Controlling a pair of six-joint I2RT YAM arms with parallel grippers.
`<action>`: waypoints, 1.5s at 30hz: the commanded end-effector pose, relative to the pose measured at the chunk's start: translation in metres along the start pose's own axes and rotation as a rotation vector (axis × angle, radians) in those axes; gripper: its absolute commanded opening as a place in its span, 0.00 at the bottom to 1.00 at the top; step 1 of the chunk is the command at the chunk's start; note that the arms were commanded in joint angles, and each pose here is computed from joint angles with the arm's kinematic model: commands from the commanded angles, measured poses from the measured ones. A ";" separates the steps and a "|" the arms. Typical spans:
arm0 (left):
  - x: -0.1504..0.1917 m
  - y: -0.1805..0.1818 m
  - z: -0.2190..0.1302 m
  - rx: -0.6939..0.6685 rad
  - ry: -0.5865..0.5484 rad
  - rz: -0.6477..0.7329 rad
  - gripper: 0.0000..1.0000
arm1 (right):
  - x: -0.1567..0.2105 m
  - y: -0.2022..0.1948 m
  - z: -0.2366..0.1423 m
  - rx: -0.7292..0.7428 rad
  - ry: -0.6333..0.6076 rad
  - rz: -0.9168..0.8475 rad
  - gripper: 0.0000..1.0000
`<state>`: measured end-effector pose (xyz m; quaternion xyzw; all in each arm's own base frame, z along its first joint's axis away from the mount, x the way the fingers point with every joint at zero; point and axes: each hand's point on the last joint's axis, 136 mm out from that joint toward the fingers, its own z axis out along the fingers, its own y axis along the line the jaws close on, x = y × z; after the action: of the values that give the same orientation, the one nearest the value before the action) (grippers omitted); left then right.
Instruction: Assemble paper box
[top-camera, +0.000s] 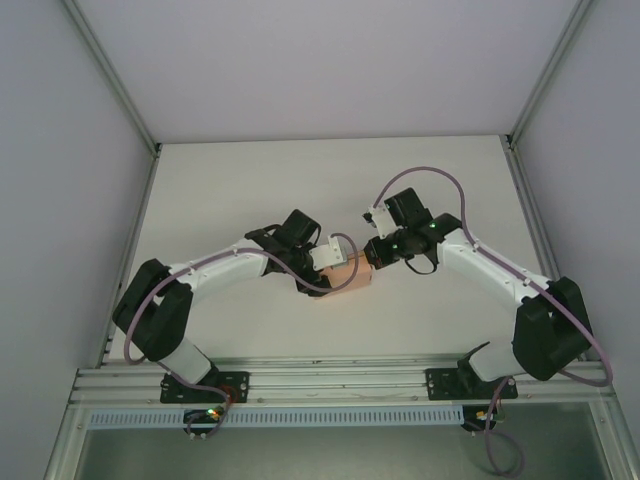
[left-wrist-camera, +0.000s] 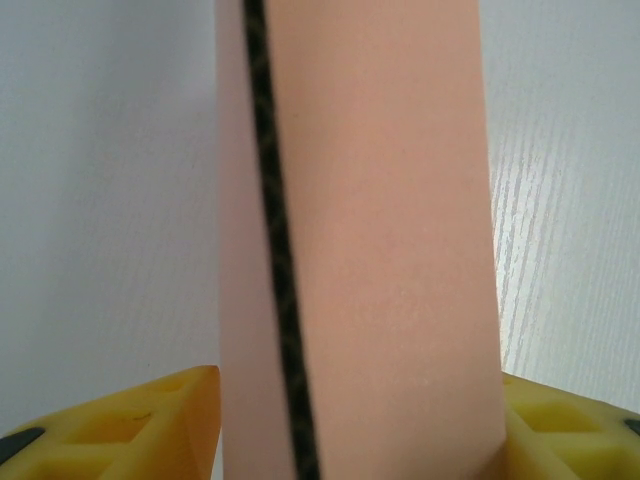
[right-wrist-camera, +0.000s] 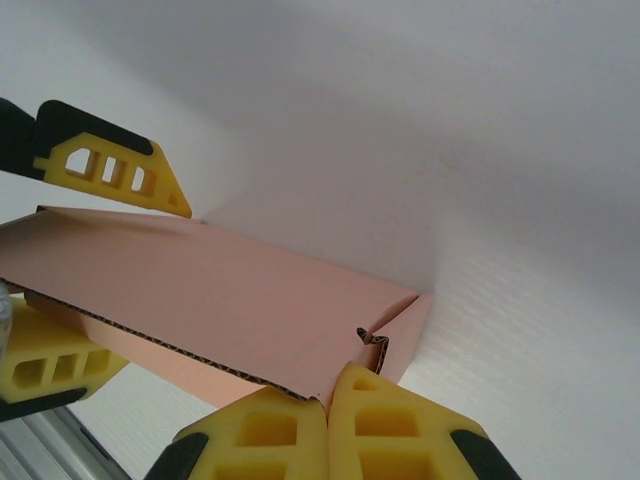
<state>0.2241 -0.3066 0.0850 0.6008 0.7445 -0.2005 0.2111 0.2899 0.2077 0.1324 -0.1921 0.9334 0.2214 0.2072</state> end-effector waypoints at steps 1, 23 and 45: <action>-0.004 0.004 0.004 -0.013 0.003 -0.001 0.59 | 0.008 0.006 0.007 -0.026 -0.010 0.030 0.00; -0.002 0.005 0.004 -0.017 0.020 -0.010 0.59 | 0.015 -0.019 0.005 0.248 -0.151 -0.243 0.00; -0.033 0.024 -0.046 -0.241 -0.160 -0.116 1.00 | 0.017 -0.012 0.013 0.336 -0.167 -0.098 0.00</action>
<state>0.2433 -0.3056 0.1134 0.5527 0.7670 -0.1742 0.2755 0.2933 0.2088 0.1275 -0.2012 0.9068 0.0945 0.3582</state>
